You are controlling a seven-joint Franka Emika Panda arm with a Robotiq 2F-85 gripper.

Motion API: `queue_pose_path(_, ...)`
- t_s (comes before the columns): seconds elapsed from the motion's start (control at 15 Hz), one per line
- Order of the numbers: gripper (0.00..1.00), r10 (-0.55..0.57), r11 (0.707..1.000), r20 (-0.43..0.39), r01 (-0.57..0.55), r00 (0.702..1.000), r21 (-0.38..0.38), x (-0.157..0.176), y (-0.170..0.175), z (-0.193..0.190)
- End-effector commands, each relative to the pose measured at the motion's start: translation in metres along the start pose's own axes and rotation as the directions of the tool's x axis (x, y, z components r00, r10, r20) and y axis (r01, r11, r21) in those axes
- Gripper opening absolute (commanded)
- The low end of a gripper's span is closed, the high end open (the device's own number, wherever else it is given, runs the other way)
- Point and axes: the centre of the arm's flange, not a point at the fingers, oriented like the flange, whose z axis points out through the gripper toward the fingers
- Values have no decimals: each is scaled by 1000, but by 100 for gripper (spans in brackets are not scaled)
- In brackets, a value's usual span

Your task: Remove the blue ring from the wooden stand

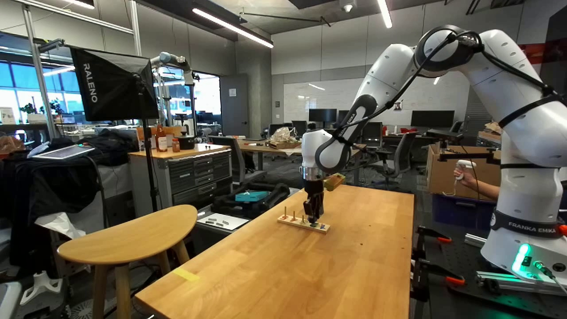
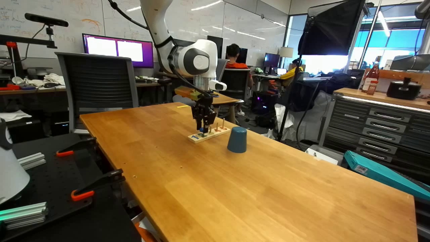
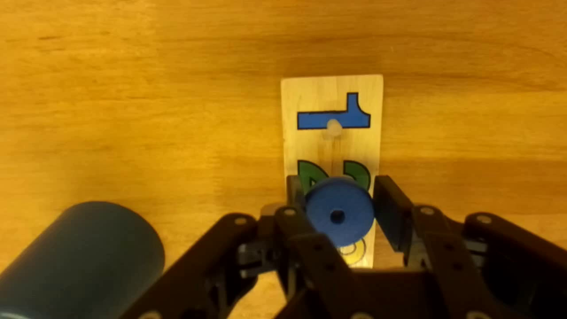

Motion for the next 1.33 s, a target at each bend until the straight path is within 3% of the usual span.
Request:
queue_pose_path(0.0,19,10,1000,-53,-9,999,13,3,9,-41)
queue_pose_path(0.2,19,49,999,-78,-49,996,1,10,32,-53)
queue_pose_path(0.6,22,118,992,-47,-119,992,-29,16,75,-19)
queue_pose_path(0.67,52,116,993,-35,-117,993,-32,15,77,-11)
queue_pose_path(0.73,20,116,992,-23,-117,993,-36,14,78,-4)
queue_pose_path(0.8,60,120,992,-12,-121,993,-37,13,79,2)
queue_pose_path(0.87,76,120,992,-5,-120,993,-37,13,78,5)
queue_pose_path(1.07,97,114,993,5,-113,994,-29,12,73,-1)
queue_pose_path(1.27,100,82,997,-20,-82,996,-8,9,55,-35)
